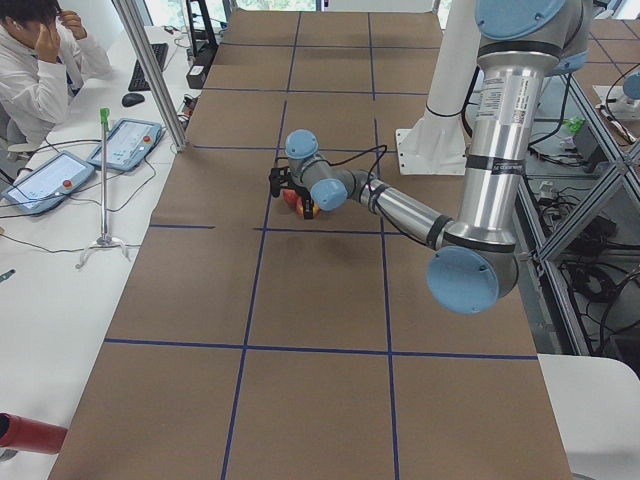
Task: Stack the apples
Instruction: 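Lift the apple with the left gripper and carry it over the three-apple cluster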
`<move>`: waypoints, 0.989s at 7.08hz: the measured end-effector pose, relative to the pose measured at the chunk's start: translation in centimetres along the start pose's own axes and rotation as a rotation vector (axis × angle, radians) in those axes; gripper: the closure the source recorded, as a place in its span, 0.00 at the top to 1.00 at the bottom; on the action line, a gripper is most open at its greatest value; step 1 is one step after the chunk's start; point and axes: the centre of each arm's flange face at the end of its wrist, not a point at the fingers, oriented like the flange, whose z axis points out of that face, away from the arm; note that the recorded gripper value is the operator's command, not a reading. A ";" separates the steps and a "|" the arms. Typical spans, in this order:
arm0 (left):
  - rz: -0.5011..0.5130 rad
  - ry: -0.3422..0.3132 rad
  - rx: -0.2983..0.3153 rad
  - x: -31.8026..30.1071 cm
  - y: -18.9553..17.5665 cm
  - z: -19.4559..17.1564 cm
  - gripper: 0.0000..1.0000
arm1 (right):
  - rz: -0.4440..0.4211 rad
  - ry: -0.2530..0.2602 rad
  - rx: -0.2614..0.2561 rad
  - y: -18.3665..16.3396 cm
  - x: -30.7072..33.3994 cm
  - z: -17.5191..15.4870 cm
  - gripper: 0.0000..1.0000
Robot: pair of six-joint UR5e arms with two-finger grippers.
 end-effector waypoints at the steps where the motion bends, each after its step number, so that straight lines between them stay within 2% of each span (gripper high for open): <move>1: -0.026 0.009 -0.021 4.4 -0.3 0.7 0.00 | 0.000 0.000 0.000 0.0 0.0 0.0 1.00; 3: -0.038 -0.012 -0.062 8.7 -0.4 3.2 0.00 | 0.000 0.000 0.000 0.0 0.0 0.0 1.00; 5: -0.044 -0.027 -0.076 9.2 -0.6 4.6 0.00 | 0.000 0.000 0.000 0.0 0.0 0.0 1.00; 7: -0.040 -0.044 -0.048 9.1 -0.9 4.9 0.00 | 0.000 0.000 0.000 0.0 0.0 0.0 1.00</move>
